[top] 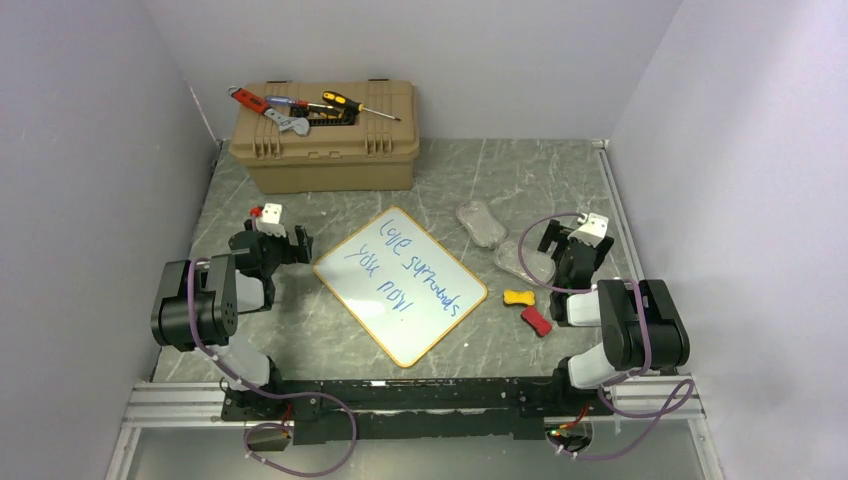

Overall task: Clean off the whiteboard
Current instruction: Adjust the whiteboard at the center of the board.

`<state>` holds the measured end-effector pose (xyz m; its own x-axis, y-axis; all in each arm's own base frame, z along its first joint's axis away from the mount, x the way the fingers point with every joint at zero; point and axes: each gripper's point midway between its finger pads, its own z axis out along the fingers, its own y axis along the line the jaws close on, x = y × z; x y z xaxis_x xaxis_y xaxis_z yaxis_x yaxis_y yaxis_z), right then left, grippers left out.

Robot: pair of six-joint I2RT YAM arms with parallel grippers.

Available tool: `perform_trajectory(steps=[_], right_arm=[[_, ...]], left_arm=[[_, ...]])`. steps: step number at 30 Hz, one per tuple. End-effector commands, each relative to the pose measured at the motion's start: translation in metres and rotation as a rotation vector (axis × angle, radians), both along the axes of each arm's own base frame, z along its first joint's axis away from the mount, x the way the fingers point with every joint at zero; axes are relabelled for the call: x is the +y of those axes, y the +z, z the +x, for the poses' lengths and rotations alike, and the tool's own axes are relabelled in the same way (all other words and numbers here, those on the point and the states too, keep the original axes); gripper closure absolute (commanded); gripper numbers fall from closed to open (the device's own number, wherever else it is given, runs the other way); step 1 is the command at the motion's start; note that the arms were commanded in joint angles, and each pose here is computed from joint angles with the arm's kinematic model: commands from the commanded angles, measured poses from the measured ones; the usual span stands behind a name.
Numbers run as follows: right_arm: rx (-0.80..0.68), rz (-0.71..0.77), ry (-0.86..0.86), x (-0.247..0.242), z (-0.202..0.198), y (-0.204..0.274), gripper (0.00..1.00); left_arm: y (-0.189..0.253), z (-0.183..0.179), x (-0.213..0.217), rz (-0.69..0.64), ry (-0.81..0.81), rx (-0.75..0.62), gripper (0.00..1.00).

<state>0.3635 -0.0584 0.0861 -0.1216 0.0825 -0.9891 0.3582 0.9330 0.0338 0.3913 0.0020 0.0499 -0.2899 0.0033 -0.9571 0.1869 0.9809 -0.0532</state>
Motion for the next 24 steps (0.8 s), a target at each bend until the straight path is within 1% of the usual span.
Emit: perform_trajectory(steps=[1,14,17,19,20,21,23,24], right_arm=[[-0.045,0.010,0.002,0.000,0.002,0.011,0.00],[-0.042,0.012,0.001,0.000,0.002,0.011,0.00],[-0.043,0.011,0.000,0.000,0.001,0.011,0.00],[-0.054,0.016,-0.028,-0.004,0.001,0.014,0.00],[-0.053,0.021,-0.042,-0.006,0.000,0.016,0.00],[-0.042,0.025,-0.037,-0.005,0.001,0.015,0.00],[-0.053,-0.003,0.000,0.005,0.003,0.021,0.00],[-0.045,-0.013,-0.025,0.005,0.004,0.026,0.00]], left_arm=[[0.009,0.004,0.003,0.014,0.010,-0.035,0.01],[0.009,0.004,0.003,0.009,0.010,-0.031,0.01],[0.014,0.007,0.005,0.003,0.017,-0.035,0.02],[0.023,0.013,0.007,-0.005,0.016,0.000,0.01],[0.028,0.017,0.006,-0.012,0.007,0.044,0.01],[0.025,0.014,0.004,-0.020,-0.015,0.122,0.01],[0.039,0.020,-0.003,0.000,-0.080,0.145,0.01],[0.045,0.021,-0.005,0.016,-0.104,0.144,0.00]])
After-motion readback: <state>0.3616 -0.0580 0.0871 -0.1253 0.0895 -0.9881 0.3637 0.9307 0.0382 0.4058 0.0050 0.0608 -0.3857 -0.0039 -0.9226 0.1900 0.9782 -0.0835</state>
